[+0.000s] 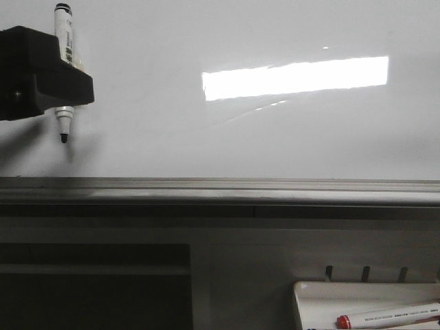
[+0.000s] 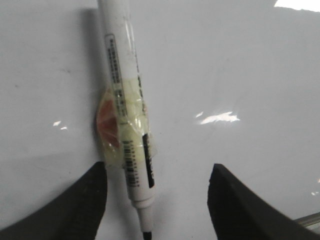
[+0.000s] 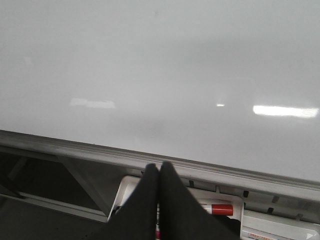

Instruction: Write number 2 on whiteboard

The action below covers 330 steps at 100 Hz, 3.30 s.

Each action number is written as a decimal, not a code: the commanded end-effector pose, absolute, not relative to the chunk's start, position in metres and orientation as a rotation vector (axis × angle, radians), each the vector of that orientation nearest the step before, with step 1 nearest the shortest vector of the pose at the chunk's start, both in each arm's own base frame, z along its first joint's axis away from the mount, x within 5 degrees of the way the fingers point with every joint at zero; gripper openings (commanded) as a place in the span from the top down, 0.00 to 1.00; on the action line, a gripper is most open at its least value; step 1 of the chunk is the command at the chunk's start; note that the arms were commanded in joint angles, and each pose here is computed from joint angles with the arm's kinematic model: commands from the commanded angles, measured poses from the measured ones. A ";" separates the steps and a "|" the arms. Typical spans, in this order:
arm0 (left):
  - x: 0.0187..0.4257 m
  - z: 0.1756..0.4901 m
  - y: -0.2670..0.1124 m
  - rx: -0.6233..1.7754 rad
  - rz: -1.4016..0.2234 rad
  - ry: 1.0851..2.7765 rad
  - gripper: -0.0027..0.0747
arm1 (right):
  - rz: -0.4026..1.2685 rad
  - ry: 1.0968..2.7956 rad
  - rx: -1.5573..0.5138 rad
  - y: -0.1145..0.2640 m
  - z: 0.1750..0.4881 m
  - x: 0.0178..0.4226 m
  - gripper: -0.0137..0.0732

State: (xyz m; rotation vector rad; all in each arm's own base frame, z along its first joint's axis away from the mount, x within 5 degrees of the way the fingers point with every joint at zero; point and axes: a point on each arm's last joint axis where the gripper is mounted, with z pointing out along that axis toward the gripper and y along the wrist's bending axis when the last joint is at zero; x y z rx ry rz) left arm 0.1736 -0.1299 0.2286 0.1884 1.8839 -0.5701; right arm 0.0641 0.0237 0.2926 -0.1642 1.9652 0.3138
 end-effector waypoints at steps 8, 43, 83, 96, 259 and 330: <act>0.182 0.244 -0.136 0.160 -0.588 1.790 0.45 | 0.315 1.875 -0.149 0.024 0.307 0.069 0.91; 0.189 0.233 -0.137 0.082 -0.568 1.835 0.54 | 0.316 1.867 -0.146 0.024 0.308 0.069 0.91; 0.190 0.227 -0.140 0.112 -0.551 1.855 0.99 | 0.317 1.883 -0.150 0.024 0.306 0.068 0.91; 0.185 0.231 -0.145 0.281 -0.546 1.832 0.99 | 0.367 1.959 -0.150 0.027 0.301 0.068 0.91; 0.120 0.250 -0.141 1.339 -0.227 1.180 0.99 | 0.643 1.685 -1.060 0.194 0.332 0.128 0.93; 0.099 0.290 -0.095 0.950 -0.242 1.296 0.41 | 0.560 1.621 -0.846 0.179 0.345 0.154 0.92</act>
